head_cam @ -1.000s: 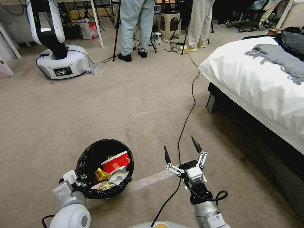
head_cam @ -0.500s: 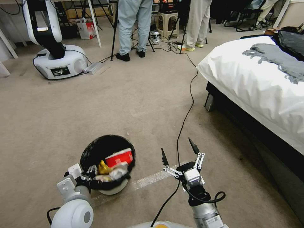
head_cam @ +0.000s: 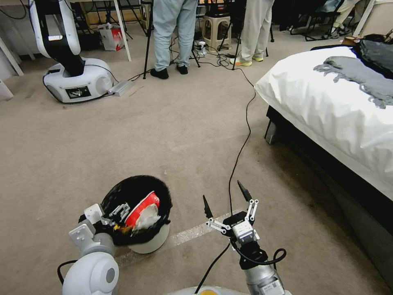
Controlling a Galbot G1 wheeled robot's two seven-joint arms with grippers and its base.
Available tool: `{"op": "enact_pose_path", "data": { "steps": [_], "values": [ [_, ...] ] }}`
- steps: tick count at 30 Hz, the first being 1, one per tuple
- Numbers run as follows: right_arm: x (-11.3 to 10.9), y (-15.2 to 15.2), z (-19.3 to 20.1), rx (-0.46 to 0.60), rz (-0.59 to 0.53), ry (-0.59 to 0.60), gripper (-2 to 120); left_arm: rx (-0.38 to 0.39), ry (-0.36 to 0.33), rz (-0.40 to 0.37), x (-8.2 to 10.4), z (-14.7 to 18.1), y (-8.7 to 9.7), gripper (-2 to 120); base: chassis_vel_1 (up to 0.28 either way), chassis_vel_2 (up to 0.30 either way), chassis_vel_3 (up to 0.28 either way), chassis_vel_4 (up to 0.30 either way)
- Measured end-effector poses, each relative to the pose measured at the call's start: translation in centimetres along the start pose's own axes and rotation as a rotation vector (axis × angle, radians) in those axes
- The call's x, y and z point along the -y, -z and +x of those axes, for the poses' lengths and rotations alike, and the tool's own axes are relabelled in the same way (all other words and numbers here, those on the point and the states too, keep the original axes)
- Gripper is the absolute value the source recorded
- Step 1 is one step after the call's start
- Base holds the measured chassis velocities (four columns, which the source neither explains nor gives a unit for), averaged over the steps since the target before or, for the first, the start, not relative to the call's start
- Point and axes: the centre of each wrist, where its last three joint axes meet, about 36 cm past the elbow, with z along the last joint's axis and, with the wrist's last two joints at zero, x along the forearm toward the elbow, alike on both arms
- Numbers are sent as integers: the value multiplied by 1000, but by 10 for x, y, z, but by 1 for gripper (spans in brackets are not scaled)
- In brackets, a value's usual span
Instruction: Pick up the trash bin, then pick up the garbage from the floor and place it into the trash bin.
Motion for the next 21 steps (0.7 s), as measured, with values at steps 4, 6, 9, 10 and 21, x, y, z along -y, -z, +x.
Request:
{"op": "enact_pose_path", "data": {
  "steps": [4,6,9,10,21],
  "values": [
    [-1,0,0,0,-2,1,100,12,-1,-5,0,5,-1,98,0,0,0,0],
    [-1,0,0,1,-3,-3,100,89,-14,-35,0,16,-5,98,0,0,0,0],
    [-1,1,-2,3,-13,-26,100,167,-36,-72,-1,28,-13,98,0,0,0,0],
    [-2,1,-3,4,-23,-45,100,206,-56,-104,-3,35,-19,98,0,0,0,0],
    [5,4,-17,15,-35,-131,100,542,-269,-374,-32,66,-89,100,0,0,0,0]
  ]
}}
